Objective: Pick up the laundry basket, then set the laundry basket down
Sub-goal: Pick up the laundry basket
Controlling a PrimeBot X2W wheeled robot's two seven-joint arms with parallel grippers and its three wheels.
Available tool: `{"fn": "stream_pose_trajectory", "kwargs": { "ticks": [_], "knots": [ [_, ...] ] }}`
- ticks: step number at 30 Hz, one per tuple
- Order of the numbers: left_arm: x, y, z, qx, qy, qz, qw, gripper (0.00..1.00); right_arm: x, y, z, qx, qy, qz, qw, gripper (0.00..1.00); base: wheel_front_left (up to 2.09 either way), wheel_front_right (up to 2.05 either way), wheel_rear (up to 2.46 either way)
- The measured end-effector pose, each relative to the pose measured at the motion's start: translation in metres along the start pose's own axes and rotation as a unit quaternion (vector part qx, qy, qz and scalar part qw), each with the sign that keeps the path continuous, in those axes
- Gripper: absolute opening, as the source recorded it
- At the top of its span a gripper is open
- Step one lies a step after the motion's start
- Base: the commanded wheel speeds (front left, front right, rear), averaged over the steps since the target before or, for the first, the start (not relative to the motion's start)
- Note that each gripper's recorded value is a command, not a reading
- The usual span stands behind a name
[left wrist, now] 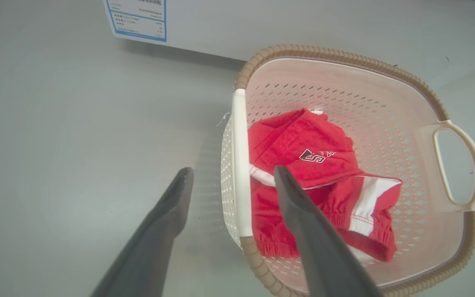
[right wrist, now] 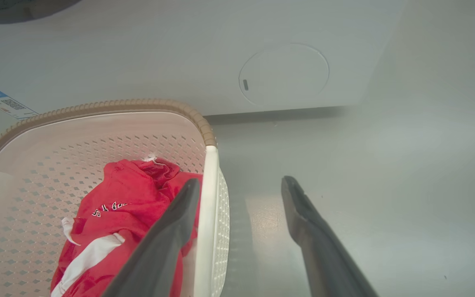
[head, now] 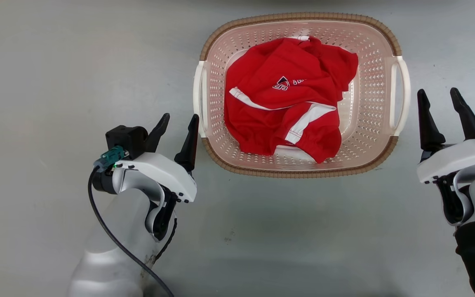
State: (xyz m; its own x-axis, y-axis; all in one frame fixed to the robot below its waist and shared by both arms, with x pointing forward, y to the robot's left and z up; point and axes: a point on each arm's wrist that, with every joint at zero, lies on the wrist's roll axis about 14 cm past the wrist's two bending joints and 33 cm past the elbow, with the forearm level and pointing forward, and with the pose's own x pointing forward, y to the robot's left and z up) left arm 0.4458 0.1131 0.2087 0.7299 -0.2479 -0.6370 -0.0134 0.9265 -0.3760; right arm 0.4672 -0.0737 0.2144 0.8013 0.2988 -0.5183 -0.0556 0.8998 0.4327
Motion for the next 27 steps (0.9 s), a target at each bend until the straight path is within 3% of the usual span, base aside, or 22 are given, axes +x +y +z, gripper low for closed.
{"fn": "stream_pose_trajectory", "kwargs": {
  "ticks": [8,27],
  "knots": [
    [0.014,0.000,-0.019,0.022,0.043,-0.007,0.999,1.00,0.017,0.004,-0.016,0.014,0.029,0.009,0.999,1.00,0.00,0.00,0.00],
    [0.039,0.002,-0.049,0.018,0.107,-0.019,0.994,1.00,0.040,0.027,-0.054,0.037,0.093,0.049,0.994,1.00,0.00,0.00,0.00]
  ]
}}
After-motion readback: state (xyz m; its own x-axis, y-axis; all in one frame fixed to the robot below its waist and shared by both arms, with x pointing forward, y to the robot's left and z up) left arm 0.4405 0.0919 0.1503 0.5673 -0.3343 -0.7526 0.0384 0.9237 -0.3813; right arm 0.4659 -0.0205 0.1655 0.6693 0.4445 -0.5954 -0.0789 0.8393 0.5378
